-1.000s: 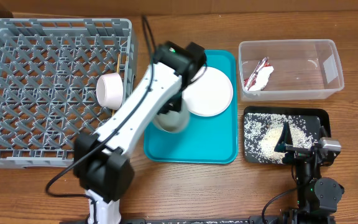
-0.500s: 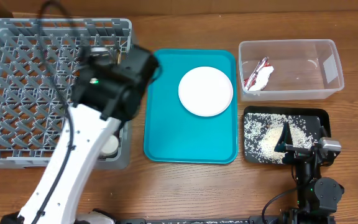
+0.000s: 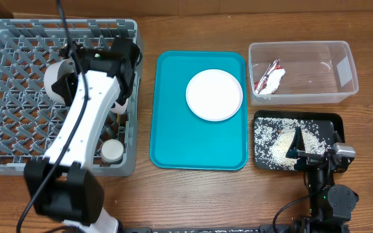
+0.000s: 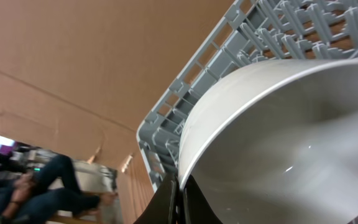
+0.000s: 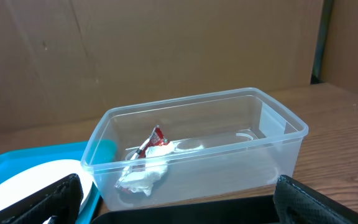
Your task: Sort waste into correct bins and load items into the dishwasher
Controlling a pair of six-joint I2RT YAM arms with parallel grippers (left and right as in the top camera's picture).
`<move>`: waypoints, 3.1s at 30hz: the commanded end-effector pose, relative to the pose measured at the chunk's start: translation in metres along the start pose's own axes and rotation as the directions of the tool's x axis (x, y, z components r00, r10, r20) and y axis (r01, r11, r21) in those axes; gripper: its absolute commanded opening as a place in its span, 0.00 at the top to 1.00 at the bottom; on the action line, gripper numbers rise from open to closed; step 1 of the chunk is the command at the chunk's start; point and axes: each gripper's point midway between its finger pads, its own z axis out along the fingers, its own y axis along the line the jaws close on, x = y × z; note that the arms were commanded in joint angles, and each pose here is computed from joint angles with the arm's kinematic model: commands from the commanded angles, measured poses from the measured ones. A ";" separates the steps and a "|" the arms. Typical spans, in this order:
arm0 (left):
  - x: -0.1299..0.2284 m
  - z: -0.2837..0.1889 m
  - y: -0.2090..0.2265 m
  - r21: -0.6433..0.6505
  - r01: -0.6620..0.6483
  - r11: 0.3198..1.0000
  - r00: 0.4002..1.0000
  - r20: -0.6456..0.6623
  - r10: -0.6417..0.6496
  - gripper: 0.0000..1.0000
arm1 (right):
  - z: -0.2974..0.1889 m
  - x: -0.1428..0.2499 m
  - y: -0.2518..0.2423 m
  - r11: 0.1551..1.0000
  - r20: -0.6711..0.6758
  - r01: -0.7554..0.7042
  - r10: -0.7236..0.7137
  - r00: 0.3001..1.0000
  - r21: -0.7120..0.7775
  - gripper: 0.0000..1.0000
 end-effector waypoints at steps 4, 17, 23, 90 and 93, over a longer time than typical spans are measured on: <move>0.007 0.022 -0.035 -0.100 -0.082 0.992 0.996 0.018 0.085 0.96 | 0.000 0.002 -0.002 1.000 0.003 -0.007 0.007 1.000 0.008 0.00; 0.017 0.028 -0.075 -0.073 -0.095 0.993 0.995 0.008 0.096 0.73 | 0.000 0.002 -0.002 1.000 0.003 -0.007 0.007 1.000 0.008 0.00; 0.017 -0.003 -0.091 -0.004 -0.177 0.984 0.983 0.039 0.177 0.56 | 0.000 0.002 -0.002 1.000 0.003 -0.007 0.007 1.000 0.009 0.00; 0.001 0.098 -0.079 0.726 0.346 0.594 0.822 -0.540 0.180 0.85 | 0.000 0.002 -0.002 1.000 0.003 -0.006 0.006 1.000 0.008 0.00; -0.006 0.090 -0.065 0.727 0.346 0.593 0.836 -0.526 0.157 0.96 | 0.000 0.002 -0.002 1.000 0.003 -0.007 0.007 1.000 0.008 0.00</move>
